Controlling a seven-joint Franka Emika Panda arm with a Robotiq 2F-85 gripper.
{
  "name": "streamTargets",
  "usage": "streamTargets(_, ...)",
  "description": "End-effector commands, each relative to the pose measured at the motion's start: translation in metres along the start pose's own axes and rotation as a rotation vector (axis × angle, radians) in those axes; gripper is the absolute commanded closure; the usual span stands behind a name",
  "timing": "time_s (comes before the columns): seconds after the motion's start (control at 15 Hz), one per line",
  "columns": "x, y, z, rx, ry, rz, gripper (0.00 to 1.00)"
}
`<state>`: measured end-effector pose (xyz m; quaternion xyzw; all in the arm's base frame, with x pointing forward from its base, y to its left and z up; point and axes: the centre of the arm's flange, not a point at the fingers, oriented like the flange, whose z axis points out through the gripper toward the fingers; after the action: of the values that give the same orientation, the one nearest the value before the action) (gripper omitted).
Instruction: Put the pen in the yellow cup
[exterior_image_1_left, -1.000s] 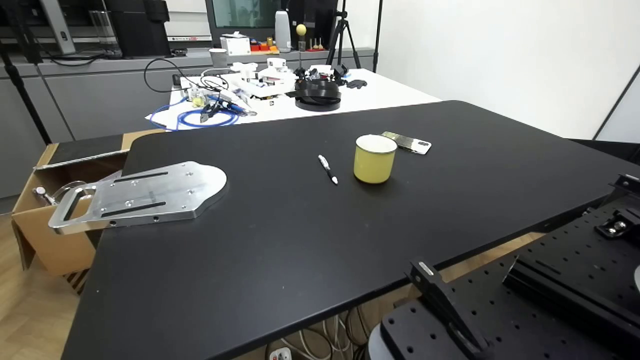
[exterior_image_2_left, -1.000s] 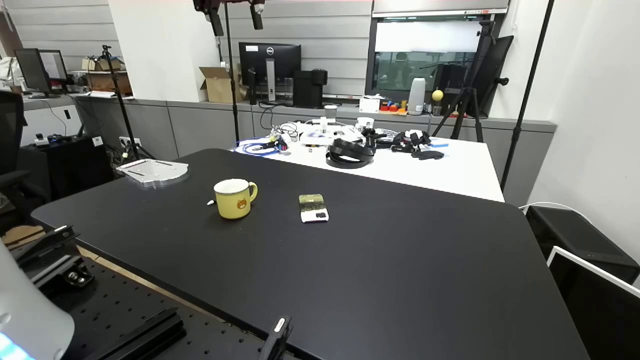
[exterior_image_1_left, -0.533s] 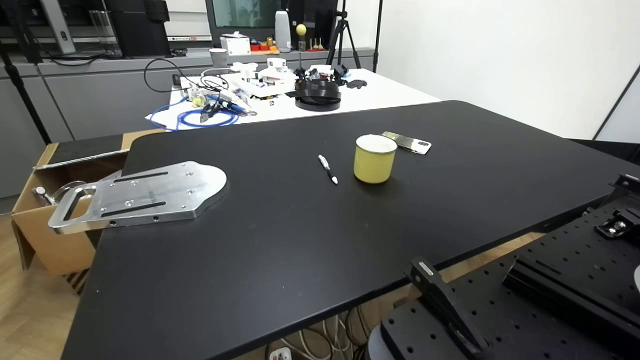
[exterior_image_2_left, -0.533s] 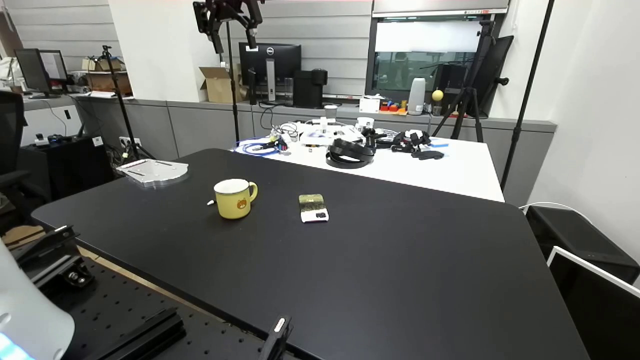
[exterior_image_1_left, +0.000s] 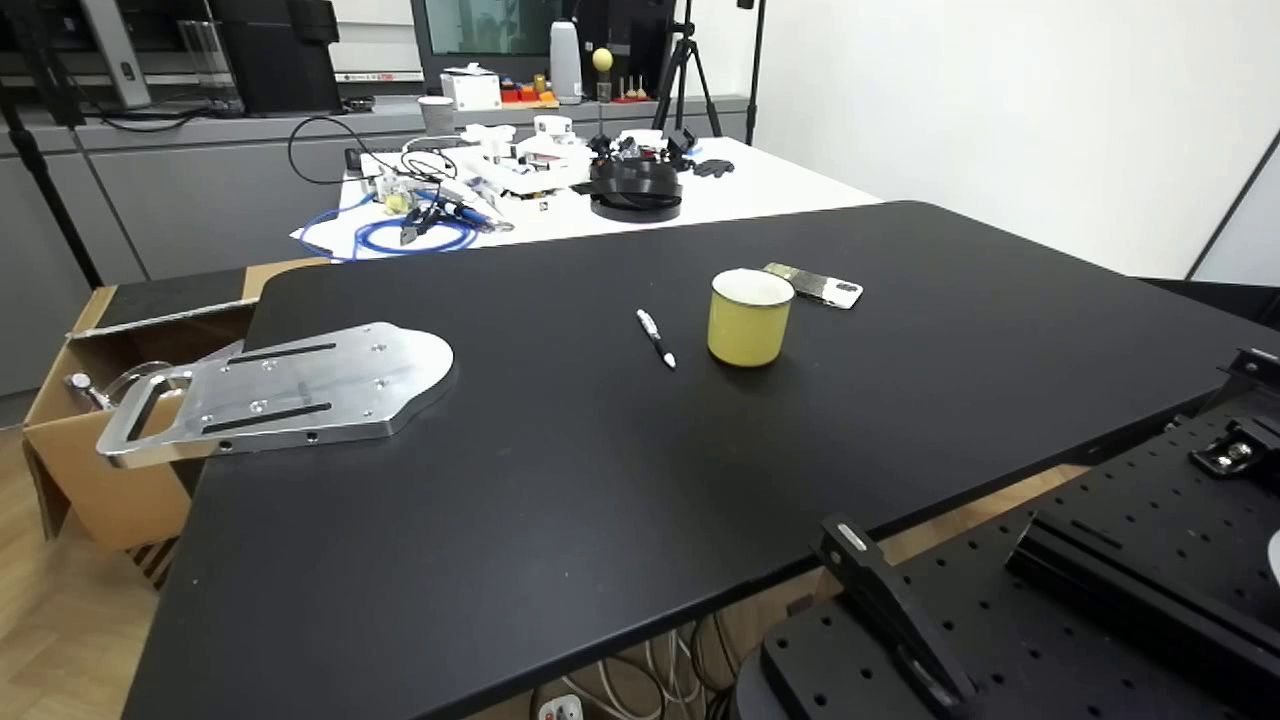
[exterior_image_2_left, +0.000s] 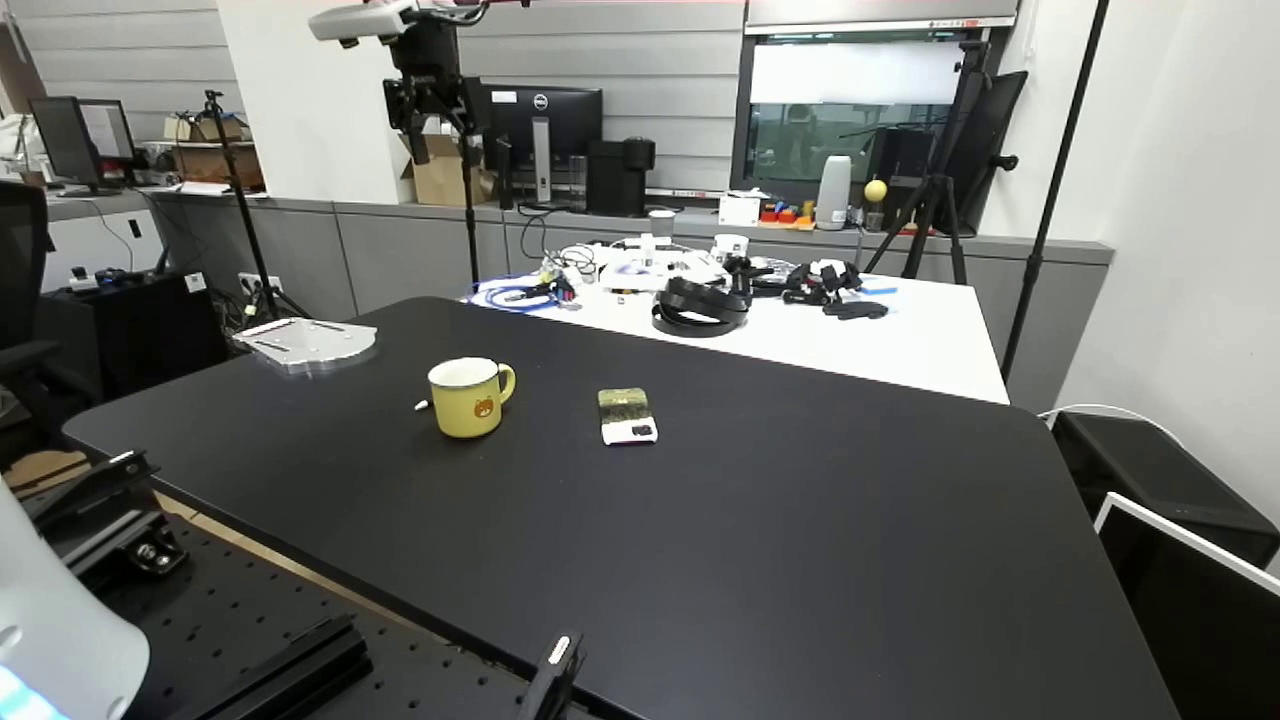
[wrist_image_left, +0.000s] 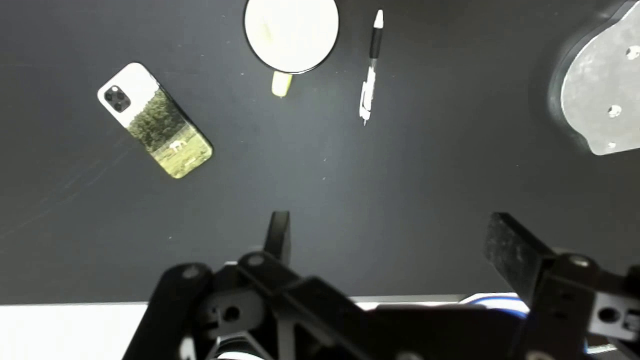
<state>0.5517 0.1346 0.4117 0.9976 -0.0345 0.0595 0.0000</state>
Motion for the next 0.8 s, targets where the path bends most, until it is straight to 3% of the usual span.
streamTargets(0.0, 0.011, -0.026, 0.040, 0.083, 0.002, 0.023, 0.00)
streamTargets(0.27, 0.008, -0.039, 0.093, 0.149, -0.029, -0.005, 0.00)
streamTargets(0.73, 0.002, -0.040, 0.180, 0.107, -0.080, -0.053, 0.00)
